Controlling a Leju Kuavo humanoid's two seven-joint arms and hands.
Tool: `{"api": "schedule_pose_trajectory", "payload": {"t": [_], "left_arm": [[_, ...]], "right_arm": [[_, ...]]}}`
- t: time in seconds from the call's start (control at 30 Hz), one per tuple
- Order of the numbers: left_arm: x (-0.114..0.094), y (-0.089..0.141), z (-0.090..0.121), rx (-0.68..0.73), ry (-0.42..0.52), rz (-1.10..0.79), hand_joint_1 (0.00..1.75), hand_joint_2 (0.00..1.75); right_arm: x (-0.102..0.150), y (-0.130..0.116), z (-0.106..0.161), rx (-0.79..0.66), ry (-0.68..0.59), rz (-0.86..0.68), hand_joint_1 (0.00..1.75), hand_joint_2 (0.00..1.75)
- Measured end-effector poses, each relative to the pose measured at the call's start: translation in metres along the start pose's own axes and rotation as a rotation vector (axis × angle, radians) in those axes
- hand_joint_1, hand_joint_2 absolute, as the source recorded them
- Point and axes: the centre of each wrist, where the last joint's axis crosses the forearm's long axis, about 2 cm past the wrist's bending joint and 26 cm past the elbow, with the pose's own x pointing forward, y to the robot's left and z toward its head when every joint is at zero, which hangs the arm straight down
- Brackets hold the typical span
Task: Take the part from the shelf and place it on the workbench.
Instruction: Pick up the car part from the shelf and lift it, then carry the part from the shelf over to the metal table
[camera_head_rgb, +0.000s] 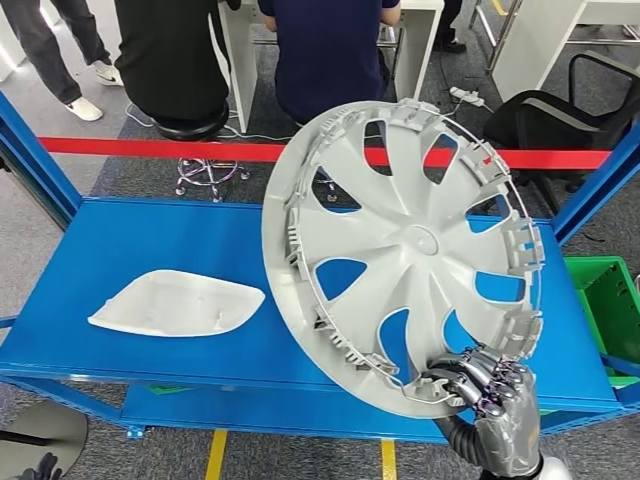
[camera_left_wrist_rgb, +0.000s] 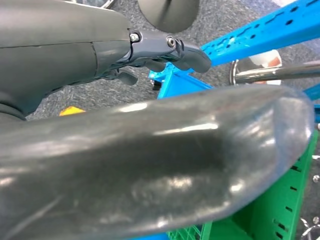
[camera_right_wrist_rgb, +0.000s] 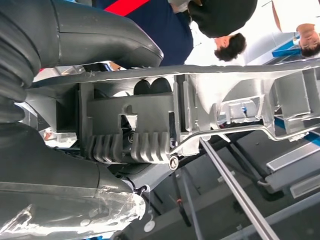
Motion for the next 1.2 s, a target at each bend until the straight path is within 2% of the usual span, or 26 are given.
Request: {"api": "schedule_pose_trajectory", "payload": {"t": [0.3, 0.67, 1.2], "left_arm": [[0.001, -0.003, 0.0, -0.009, -0.011, -0.005, 0.0, 0.0], [0.002, -0.005, 0.0, -0.02, -0.013, -0.03, 0.0, 0.0], [0.007, -0.02, -0.008, -0.045, -0.059, -0.034, 0.0, 0.0]], "right_arm": [[-0.003, -0.001, 0.008, 0.023, 0.14, -0.04, 1.75, 1.75], [0.0, -0.004, 0.02, 0.072, 0.157, -0.101, 1.75, 1.75], [0.008, -0.016, 0.025, 0.069, 0.092, -0.106, 1.75, 1.75]]}}
